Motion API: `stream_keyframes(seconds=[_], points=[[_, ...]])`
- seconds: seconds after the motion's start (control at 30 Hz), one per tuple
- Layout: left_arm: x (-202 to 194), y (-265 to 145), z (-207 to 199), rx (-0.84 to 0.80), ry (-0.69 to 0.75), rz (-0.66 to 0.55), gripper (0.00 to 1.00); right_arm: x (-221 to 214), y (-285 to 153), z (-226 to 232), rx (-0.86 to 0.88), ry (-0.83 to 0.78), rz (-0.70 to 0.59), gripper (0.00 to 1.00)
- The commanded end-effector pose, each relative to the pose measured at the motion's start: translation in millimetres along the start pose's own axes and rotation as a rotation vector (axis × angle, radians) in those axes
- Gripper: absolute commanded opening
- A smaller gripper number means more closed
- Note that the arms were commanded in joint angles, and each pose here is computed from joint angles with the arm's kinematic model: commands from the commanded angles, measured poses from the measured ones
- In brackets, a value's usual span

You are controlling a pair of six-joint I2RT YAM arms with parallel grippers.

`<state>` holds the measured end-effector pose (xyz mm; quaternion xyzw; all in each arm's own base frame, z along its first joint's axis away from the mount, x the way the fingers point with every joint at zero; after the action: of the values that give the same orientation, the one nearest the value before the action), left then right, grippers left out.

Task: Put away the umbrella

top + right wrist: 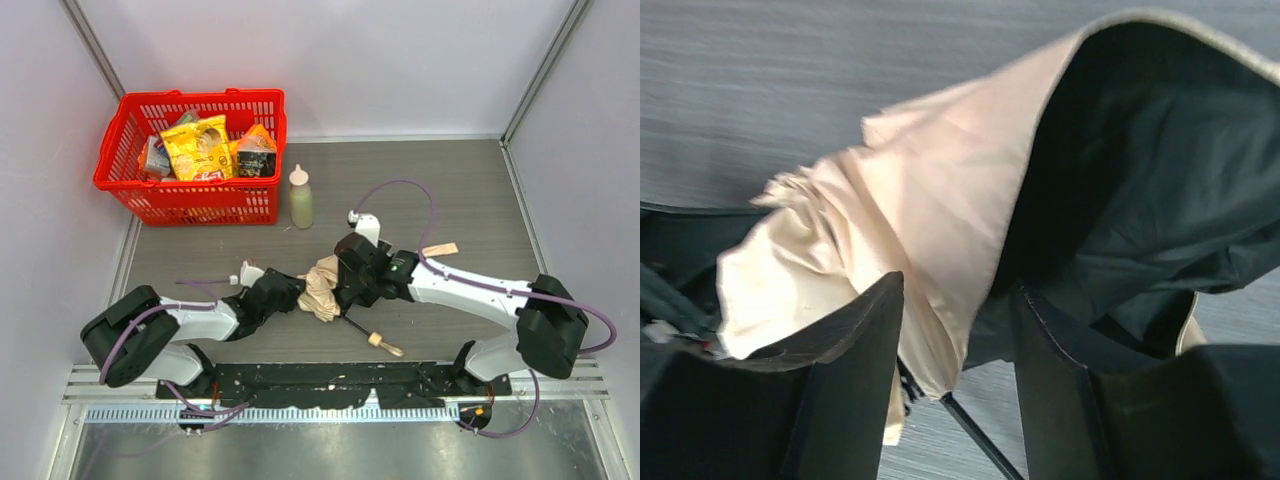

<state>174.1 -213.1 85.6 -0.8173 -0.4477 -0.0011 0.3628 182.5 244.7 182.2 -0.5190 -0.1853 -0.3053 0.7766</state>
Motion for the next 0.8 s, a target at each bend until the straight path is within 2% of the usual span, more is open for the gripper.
stream_keyframes(seconds=[0.0,0.03,0.1,0.3,0.33,0.37,0.4,0.43,0.5,0.6,0.63,0.7,0.77], points=[[-1.3,-0.5,28.2,0.116,0.112,-0.013,0.0,-11.9,10.0,-11.4,-0.016,0.019,0.001,0.45],[-1.8,-0.3,28.8,0.118,0.112,-0.009,0.0,-13.8,9.8,-15.3,-0.016,0.014,0.001,0.4],[-1.9,0.2,28.4,0.118,0.109,-0.01,0.0,-25.5,11.0,-28.3,-0.005,-0.027,0.035,0.01],[-1.5,-0.3,31.0,0.128,0.104,-0.014,0.0,-42.4,-7.4,-60.2,-0.006,-0.054,0.093,0.01],[-1.9,0.0,30.9,0.129,0.103,-0.011,0.0,-39.8,-10.9,-58.9,0.005,-0.082,0.1,0.05],[-2.0,-0.1,31.0,0.13,0.098,-0.01,0.0,-36.0,-16.9,-56.3,0.004,-0.121,0.122,0.23],[-2.4,-0.2,30.7,0.13,0.097,-0.005,0.0,-32.0,-21.0,-53.5,0.0,-0.145,0.12,0.32],[-2.5,-0.3,30.8,0.137,0.1,-0.002,0.0,-26.6,-30.7,-43.9,0.008,-0.21,0.09,0.47],[-2.5,-0.8,29.8,0.171,0.101,0.006,0.0,-18.7,-47.0,-27.3,0.029,-0.311,0.014,0.61],[-1.9,-1.6,26.1,0.207,0.111,0.016,0.0,-21.3,-61.3,-0.6,0.167,-0.474,-0.076,0.69],[-1.8,-2.0,26.3,0.217,0.115,0.018,0.0,-30.1,-65.9,12.4,0.258,-0.579,-0.121,0.76],[-1.2,-3.0,25.1,0.226,0.113,0.019,0.0,-39.7,-71.4,30.2,0.327,-0.682,-0.209,0.77],[-0.1,-4.3,25.6,0.244,0.119,0.014,0.0,-45.7,-66.2,43.4,0.37,-0.734,-0.236,0.77]])
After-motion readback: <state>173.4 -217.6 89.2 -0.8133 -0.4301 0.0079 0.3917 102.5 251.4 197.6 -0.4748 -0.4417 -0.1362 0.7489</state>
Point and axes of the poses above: each gripper's point midway between its finger pads, its own y axis out along the fingers, its own z axis along the line the jaws close on, x = y × z, the point moved 9 cm from there along -y, back along the fingers, and after that the axes turned 15 degrees about y, right-handed, at the moved point
